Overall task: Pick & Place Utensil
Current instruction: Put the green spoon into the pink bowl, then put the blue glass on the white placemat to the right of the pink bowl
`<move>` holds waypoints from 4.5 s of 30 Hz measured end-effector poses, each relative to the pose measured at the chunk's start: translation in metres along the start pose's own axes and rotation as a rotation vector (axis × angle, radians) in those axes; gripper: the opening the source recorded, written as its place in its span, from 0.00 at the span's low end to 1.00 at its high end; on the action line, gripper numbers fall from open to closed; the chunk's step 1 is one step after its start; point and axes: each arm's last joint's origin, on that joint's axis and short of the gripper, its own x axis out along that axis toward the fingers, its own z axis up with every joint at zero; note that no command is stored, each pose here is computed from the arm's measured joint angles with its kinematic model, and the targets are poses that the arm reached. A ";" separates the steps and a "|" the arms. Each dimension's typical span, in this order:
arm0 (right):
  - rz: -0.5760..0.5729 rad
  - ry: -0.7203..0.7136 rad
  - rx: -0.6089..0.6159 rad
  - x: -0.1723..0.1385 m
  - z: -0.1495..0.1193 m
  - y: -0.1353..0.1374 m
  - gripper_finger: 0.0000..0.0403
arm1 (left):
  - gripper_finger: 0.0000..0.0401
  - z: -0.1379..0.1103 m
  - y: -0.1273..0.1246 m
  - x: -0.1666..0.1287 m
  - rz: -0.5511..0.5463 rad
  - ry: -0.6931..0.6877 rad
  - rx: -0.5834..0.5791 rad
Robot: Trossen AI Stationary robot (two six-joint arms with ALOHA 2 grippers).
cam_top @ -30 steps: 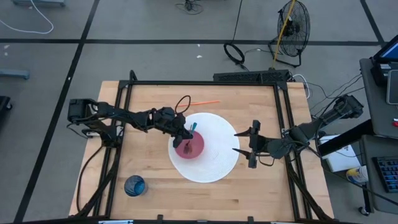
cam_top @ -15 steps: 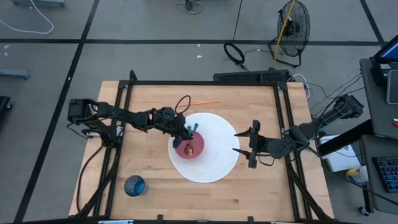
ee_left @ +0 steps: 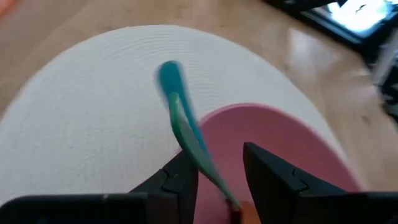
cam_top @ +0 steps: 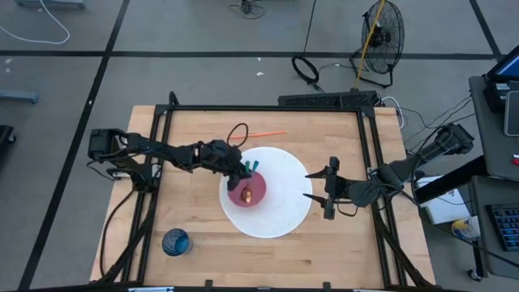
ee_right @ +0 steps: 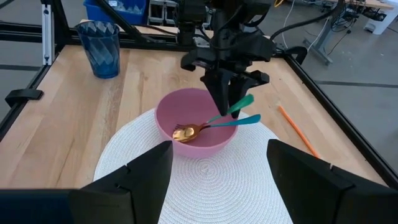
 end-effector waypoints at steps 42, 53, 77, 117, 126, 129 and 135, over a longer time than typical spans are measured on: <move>0.048 0.031 0.003 0.000 -0.003 0.001 0.64 | 0.33 0.005 -0.068 -0.144 0.073 -0.086 0.177; 0.041 0.068 -0.044 0.007 -0.023 0.002 0.64 | 0.33 -0.037 -0.086 -0.176 -0.001 0.173 0.128; 0.057 -0.027 0.011 0.007 -0.015 0.004 0.64 | 0.33 -0.080 -0.145 -0.177 -0.166 0.587 0.071; 0.061 -0.067 -0.004 0.016 -0.040 0.006 0.64 | 0.02 -0.101 -0.156 -0.142 -0.031 0.720 0.045; 0.067 -0.104 0.003 0.017 -0.040 0.007 0.64 | 0.02 -0.063 -0.146 -0.117 -0.094 0.519 0.168; 0.069 -0.110 -0.003 0.016 -0.039 0.006 0.64 | 0.02 -0.052 -0.147 -0.105 -0.079 0.502 0.225; 0.070 -0.109 -0.003 0.016 -0.039 0.006 0.64 | 0.02 -0.035 -0.162 -0.064 -0.089 0.552 0.350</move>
